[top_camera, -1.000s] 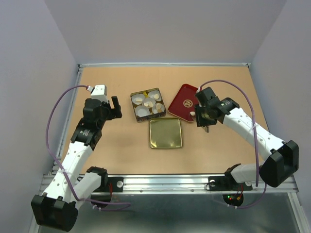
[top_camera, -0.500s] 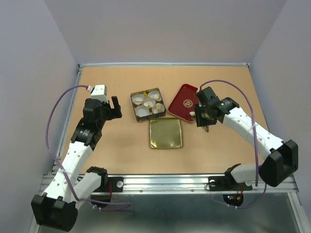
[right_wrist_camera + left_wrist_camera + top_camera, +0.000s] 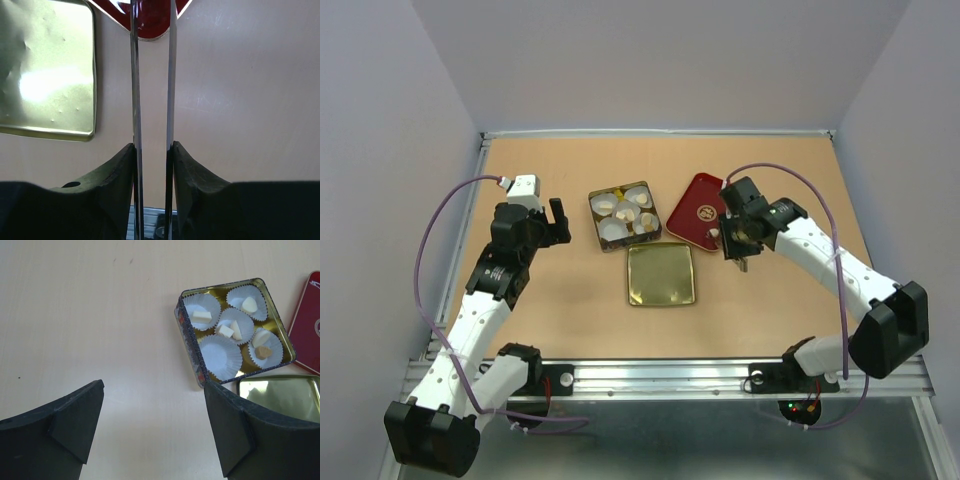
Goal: Pack the chocolate
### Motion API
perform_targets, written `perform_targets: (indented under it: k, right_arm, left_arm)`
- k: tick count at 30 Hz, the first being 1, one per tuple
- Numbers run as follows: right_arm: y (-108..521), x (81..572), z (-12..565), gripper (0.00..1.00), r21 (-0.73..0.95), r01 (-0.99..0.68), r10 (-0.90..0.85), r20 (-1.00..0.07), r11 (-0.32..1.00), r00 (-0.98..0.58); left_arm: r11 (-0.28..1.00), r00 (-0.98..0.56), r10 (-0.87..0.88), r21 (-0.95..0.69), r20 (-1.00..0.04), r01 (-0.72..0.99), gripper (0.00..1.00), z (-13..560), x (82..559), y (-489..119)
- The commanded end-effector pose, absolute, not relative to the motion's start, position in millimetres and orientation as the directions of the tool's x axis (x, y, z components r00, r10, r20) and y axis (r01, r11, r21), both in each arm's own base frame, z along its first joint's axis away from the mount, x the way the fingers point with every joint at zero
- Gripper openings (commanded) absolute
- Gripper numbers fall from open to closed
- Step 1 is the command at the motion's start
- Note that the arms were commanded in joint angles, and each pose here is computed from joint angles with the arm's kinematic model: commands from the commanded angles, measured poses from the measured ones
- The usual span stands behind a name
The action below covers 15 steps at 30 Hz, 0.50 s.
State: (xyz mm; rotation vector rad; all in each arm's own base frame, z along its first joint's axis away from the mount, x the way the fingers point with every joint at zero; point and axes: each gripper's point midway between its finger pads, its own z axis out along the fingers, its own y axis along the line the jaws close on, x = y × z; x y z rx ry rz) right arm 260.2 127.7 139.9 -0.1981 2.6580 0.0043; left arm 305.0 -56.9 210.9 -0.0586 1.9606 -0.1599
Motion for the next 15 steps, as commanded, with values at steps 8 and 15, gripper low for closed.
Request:
perform_targets:
  k: [8, 15]
  right_arm:
    - [158.1, 299.9, 221.8, 0.34, 0.067, -0.199, -0.117, -0.613, 0.978, -0.782]
    - [184.1, 310.4, 243.0, 0.34, 0.150, -0.247, -0.099, -0.632, 0.957, -0.769]
  left_arm:
    - [0.992, -0.341, -0.107, -0.126, -0.934, 0.033, 0.93, 223.2, 307.7, -54.2]
    - [0.992, -0.348, -0.102, -0.121, -0.932, 0.034, 0.93, 222.1, 309.3, -54.5]
